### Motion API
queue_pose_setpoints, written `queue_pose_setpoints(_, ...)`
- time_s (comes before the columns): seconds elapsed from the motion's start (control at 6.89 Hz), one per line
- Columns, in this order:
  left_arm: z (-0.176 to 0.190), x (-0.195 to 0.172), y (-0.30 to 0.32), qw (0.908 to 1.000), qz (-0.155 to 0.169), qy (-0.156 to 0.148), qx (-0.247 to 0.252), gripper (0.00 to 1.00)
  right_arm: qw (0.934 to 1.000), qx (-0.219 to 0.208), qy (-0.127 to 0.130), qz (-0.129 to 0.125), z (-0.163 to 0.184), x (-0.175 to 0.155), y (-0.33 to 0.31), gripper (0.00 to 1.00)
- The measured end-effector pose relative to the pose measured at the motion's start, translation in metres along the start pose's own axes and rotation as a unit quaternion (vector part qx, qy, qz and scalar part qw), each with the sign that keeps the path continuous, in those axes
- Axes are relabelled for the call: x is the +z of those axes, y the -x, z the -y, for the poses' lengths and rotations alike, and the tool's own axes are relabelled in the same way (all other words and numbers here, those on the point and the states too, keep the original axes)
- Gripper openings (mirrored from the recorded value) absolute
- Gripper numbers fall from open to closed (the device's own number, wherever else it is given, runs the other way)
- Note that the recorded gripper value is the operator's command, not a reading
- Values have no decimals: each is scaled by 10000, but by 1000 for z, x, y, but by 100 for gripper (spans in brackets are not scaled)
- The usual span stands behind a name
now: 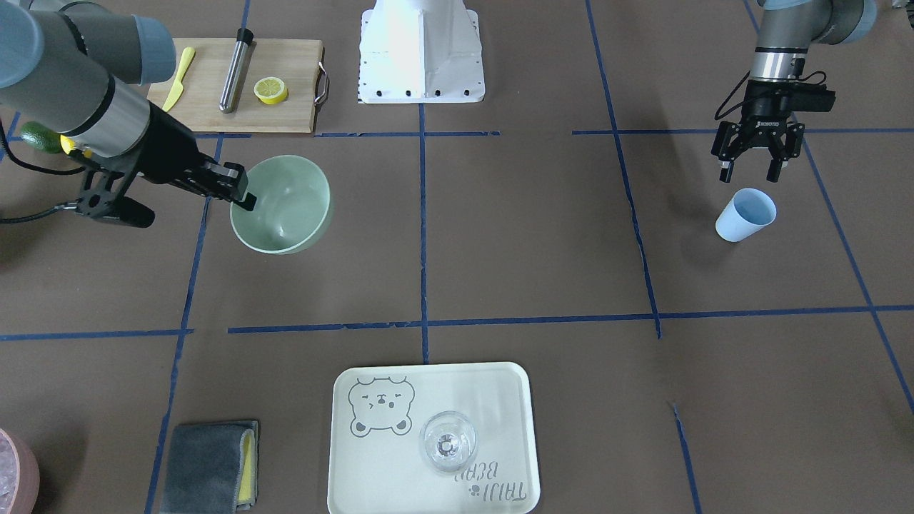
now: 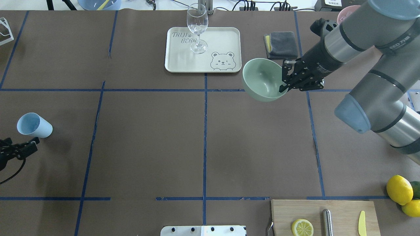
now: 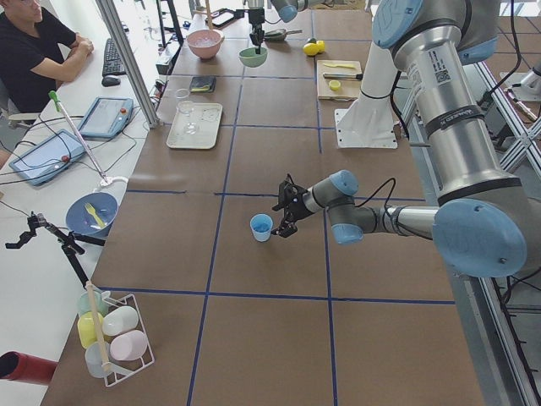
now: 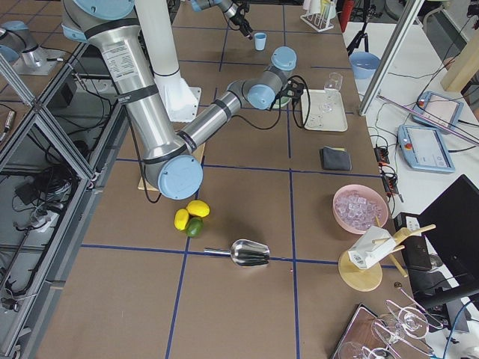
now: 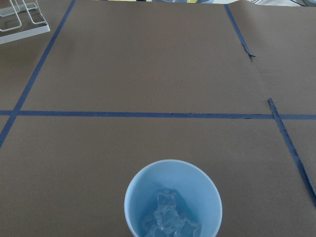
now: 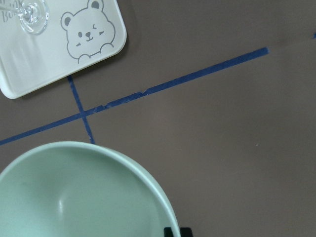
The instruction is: Pour ice into bowl
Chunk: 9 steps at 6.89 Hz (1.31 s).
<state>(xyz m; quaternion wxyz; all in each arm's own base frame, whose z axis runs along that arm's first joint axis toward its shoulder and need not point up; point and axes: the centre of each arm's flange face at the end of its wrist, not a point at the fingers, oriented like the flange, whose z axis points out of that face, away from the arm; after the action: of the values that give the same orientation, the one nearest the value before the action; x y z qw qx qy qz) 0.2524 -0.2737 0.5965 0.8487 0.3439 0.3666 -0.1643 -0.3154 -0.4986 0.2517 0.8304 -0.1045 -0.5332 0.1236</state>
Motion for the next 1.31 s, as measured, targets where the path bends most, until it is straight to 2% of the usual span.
queue_pose_setpoints(0.29, -13, 17, -4, 9983, 102, -571, -30, 97, 10000, -18, -30, -17, -20, 19, 27, 0)
queue_pose_setpoints(0.73, -15, 42, -9, 9894, 282, -1427, -6, 97, 9999, -72, -71, -62, -30, 31, 34, 0)
queue_pose_setpoints(0.87, -18, 51, -13, 9873, 308, -1561, 1, 97, 9999, -75, -75, -61, -30, 31, 34, 0)
queue_pose_setpoints(1.31, -34, 79, -23, 9846, 376, -1703, 60, 97, 9999, -90, -77, -54, -32, 31, 36, 0)
